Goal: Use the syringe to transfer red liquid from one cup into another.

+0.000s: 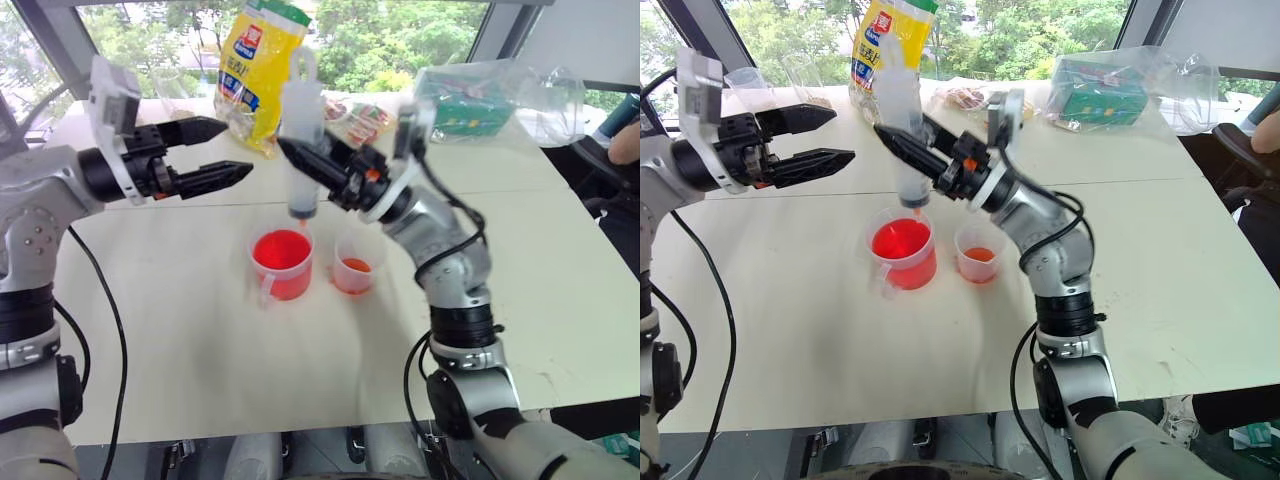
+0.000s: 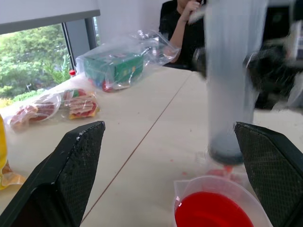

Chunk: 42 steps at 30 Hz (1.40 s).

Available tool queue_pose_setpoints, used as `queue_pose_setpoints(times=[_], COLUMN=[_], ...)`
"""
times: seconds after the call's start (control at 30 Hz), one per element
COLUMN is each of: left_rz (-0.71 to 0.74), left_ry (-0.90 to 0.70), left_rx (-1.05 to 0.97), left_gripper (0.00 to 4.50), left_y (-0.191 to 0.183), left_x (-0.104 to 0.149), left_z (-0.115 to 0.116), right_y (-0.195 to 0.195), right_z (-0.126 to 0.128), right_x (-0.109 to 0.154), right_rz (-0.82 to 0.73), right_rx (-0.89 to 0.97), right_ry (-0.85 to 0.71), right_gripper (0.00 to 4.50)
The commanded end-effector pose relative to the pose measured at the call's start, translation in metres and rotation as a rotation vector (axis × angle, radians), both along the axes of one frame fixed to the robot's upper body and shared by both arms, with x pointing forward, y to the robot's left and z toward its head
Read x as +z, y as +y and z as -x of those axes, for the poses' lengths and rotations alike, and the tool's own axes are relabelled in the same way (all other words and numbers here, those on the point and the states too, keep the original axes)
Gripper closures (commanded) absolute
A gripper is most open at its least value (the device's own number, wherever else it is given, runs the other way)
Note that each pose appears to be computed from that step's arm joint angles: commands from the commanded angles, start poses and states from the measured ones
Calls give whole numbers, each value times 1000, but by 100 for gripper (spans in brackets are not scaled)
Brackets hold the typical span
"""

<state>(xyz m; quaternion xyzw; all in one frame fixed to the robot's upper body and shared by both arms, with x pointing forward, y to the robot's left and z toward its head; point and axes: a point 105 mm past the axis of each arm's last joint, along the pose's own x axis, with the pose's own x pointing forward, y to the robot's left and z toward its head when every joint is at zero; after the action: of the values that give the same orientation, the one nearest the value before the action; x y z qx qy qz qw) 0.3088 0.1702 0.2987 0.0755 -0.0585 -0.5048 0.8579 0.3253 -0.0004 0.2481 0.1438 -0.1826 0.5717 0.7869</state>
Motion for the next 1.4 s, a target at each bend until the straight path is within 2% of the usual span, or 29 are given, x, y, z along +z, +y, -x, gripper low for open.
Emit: queue_pose_setpoints(times=[0.03, 0.13, 0.3, 0.8, 1.03, 1.13, 1.23, 1.33, 1.37, 1.4], left_rz=[13, 22, 16, 3, 53, 55, 68, 73, 73, 75], left_ry=[-52, -51, -44, -64, -59, -49, -30, -22, -19, -17], left_rx=[8, 0, -16, 12, -19, -35, -52, -76, -86, -99], left_gripper=[0, 0, 0, 0, 0, 79, 223, 389, 428, 440], left_y=[3, 1, -5, -20, -41, -47, -50, -53, -55, -56], left_x=[14, 15, 11, -5, -6, -10, -13, -15, -15, -15], left_z=[8, 9, 8, -16, -24, -24, -22, -19, -17, -15], right_y=[8, 12, 13, 19, 21, 21, 22, 22, 22, 22], right_z=[4, 5, 6, 13, 13, 13, 13, 12, 12, 12], right_x=[-7, -23, -35, -35, -34, -34, -33, -33, -33, -33], right_rz=[9, 39, 66, 98, 105, 108, 110, 113, 115, 115], right_rx=[2, -4, -12, 8, 11, 9, 7, 6, 7, 8], right_ry=[-62, -57, -56, -98, -107, -110, -112, -114, -115, -114], right_gripper=[312, 312, 312, 312, 312, 312, 312, 312, 312, 312])
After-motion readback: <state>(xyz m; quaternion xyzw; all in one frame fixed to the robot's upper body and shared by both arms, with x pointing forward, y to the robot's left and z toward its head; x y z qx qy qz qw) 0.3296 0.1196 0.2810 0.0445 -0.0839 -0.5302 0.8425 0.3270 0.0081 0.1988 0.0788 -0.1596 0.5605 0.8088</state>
